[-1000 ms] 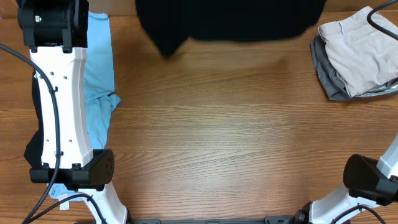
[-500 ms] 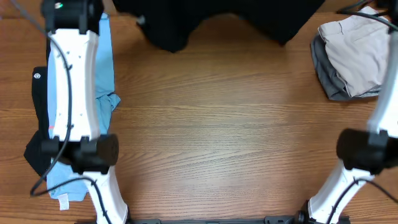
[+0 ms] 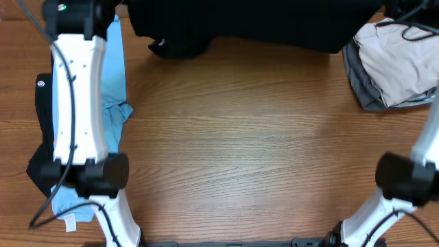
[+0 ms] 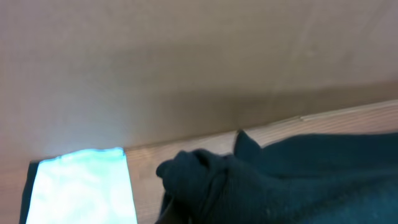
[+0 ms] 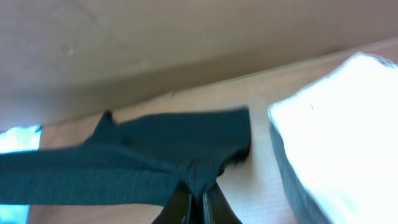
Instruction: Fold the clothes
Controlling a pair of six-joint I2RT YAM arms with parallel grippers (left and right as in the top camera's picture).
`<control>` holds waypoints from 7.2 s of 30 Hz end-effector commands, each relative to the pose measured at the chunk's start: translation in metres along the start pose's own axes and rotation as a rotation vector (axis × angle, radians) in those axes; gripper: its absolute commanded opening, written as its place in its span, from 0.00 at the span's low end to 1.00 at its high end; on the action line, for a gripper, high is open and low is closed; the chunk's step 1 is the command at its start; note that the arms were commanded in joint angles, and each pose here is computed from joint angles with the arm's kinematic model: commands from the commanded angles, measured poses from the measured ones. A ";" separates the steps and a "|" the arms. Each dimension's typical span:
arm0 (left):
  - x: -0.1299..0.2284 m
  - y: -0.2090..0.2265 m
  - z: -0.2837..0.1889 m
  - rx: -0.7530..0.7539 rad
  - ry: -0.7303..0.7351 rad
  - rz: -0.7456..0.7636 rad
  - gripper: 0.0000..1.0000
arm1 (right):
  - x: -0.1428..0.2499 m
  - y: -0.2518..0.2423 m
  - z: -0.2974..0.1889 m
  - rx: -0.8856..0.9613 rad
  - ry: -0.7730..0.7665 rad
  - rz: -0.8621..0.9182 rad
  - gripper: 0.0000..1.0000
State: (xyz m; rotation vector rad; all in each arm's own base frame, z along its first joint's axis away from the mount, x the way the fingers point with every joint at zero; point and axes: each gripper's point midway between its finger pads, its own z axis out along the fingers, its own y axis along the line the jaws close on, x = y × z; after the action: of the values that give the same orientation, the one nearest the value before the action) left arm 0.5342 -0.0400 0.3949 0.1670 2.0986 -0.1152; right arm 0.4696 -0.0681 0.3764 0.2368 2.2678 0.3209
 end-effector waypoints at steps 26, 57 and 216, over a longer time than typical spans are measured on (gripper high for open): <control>0.171 -0.027 -0.130 0.079 0.660 -0.116 0.04 | 0.178 0.000 -0.118 0.194 0.334 0.228 0.04; 0.360 -0.053 -0.100 0.104 0.940 -0.328 0.04 | 0.390 -0.028 -0.092 0.363 0.624 0.687 0.04; 0.320 -0.110 0.267 0.155 0.652 0.150 0.38 | 0.229 -0.073 0.103 0.253 0.539 0.261 0.79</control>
State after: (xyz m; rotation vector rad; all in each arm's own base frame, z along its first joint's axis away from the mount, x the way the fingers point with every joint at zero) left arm 0.5929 -0.1599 0.0091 0.4914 2.6538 -0.1119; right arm 0.3867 -0.0558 0.1205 0.6653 2.8364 0.2929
